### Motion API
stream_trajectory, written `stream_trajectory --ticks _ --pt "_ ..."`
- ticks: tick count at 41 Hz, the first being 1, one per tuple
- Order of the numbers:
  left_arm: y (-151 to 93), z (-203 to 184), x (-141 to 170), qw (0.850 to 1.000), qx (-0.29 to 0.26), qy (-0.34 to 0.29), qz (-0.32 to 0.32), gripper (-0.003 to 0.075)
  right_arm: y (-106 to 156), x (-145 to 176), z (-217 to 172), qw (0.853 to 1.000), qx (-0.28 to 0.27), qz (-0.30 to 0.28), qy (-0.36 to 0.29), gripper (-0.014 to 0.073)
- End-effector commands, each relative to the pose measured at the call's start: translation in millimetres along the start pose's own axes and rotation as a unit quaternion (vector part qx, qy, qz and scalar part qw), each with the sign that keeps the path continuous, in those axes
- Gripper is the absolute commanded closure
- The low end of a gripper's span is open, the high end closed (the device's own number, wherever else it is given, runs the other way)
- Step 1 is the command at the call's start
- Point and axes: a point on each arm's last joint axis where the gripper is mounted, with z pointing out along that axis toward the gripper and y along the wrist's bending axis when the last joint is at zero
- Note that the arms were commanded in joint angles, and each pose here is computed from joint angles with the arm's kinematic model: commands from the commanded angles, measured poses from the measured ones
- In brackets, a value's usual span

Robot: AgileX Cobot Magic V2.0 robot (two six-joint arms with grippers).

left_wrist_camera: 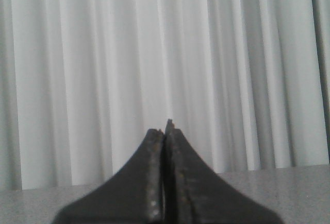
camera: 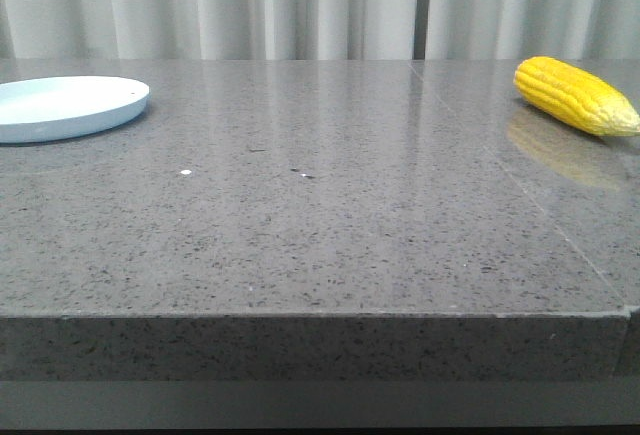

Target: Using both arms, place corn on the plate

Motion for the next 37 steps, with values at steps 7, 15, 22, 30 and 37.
stream_trajectory --ticks 7,15,22,30,37 --pt "10 33 -75 0.997 0.002 0.074 -0.005 0.0741 5 -60 20 0.998 0.002 -0.008 0.062 0.0662" --pt "10 67 -75 0.979 0.013 0.205 -0.005 0.0741 6 -69 56 0.984 0.007 -0.007 0.178 0.0662" --pt "8 90 -49 0.956 0.022 0.291 -0.005 0.0741 4 -47 84 0.966 0.012 -0.006 0.258 0.0662" --pt "5 107 -25 0.930 0.029 0.367 -0.004 0.0741 2 -26 108 0.948 0.016 -0.002 0.317 0.0662" --pt "4 119 -11 0.917 0.033 0.398 -0.004 0.0741 2 -13 120 0.935 0.017 0.002 0.354 0.0662"
